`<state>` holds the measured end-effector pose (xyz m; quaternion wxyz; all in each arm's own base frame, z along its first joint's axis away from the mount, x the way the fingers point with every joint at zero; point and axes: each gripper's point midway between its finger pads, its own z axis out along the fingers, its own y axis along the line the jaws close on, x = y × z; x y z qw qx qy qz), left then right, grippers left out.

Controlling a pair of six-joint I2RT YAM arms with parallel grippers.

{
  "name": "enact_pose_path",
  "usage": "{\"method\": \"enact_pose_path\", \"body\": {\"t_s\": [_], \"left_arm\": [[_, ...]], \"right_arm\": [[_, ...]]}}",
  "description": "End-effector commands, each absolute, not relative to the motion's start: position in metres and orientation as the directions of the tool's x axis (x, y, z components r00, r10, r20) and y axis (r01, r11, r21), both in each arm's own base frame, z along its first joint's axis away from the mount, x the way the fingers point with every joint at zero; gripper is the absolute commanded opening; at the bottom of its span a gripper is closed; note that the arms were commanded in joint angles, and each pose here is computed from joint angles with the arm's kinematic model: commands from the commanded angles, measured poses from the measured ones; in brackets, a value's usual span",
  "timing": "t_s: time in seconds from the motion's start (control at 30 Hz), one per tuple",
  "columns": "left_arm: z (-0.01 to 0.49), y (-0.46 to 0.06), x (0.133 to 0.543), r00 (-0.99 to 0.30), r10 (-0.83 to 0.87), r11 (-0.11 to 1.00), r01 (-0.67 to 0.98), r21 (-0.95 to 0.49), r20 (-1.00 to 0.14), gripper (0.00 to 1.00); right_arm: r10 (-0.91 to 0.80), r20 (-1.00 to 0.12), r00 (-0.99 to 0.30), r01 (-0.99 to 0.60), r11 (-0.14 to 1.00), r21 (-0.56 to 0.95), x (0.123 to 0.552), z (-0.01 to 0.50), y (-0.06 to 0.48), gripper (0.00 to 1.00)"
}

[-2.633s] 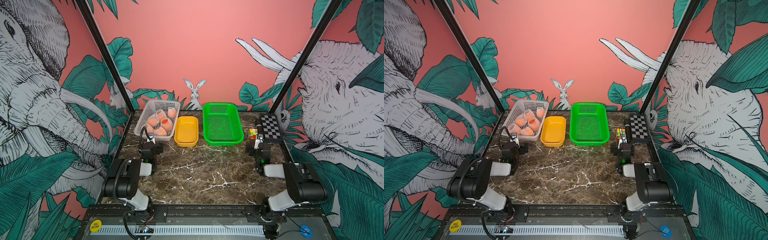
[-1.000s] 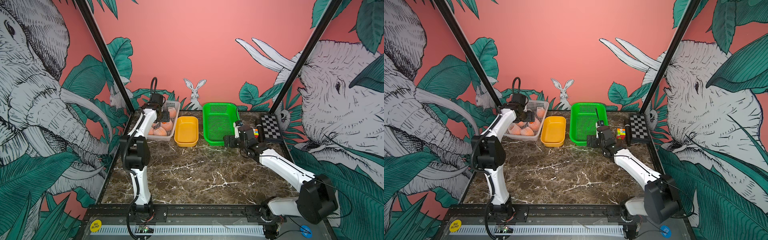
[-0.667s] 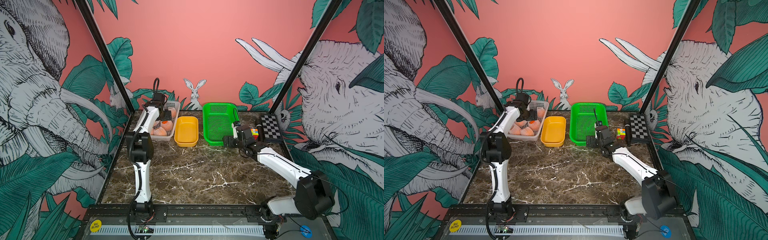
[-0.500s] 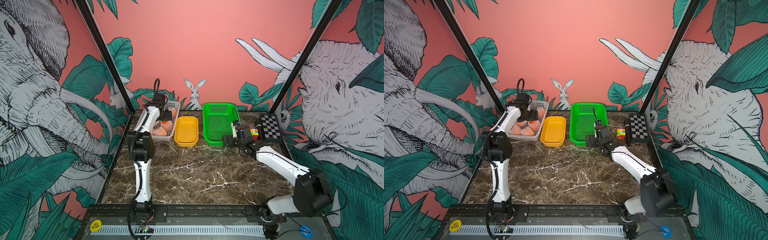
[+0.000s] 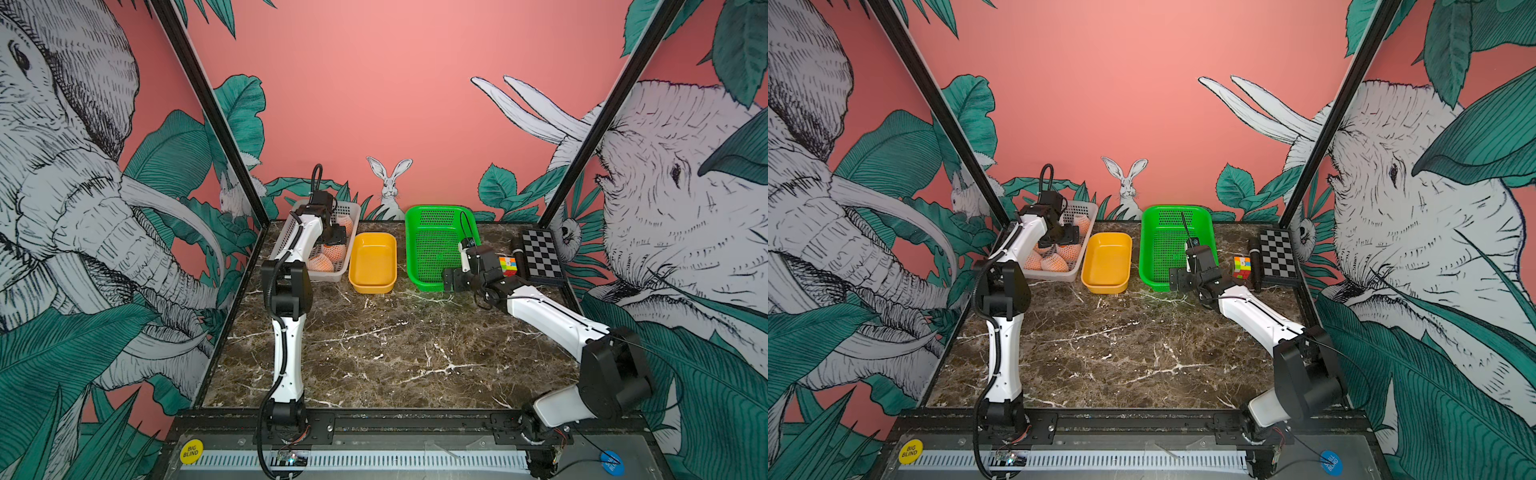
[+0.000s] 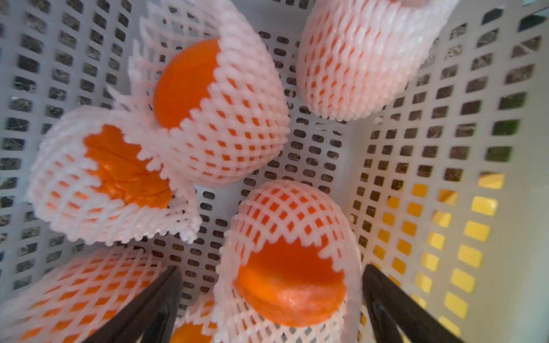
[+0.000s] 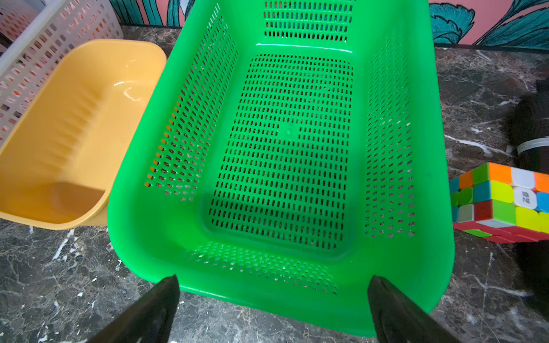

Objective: Remove foam nets from oranges
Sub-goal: Pick up the orange from the basket.

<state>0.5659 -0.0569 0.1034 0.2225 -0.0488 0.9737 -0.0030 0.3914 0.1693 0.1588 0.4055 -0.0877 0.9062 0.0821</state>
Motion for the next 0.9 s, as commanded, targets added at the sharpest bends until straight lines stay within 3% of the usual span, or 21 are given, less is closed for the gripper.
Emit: {"method": "enact_pose_path", "body": {"t_s": [0.0, 0.47, 0.87], "left_arm": [[0.111, -0.058, 0.565, -0.895, -0.117, 0.993, -0.101, -0.06, -0.43, 0.96], [0.1, -0.053, 0.556, -0.912, -0.095, 0.995, -0.092, -0.026, -0.399, 0.84], [0.083, -0.054, 0.561, -0.916, -0.082, 0.997, -0.08, -0.021, -0.393, 0.96]], "right_arm": [[-0.092, -0.756, -0.647, -0.24, 0.967, 0.087, 0.396, 0.165, 0.176, 0.99], [-0.089, -0.745, -0.661, -0.253, 0.961, 0.109, 0.399, 0.157, 0.184, 0.99], [-0.09, -0.744, -0.662, -0.265, 0.957, 0.119, 0.398, 0.16, 0.189, 0.99]]}}
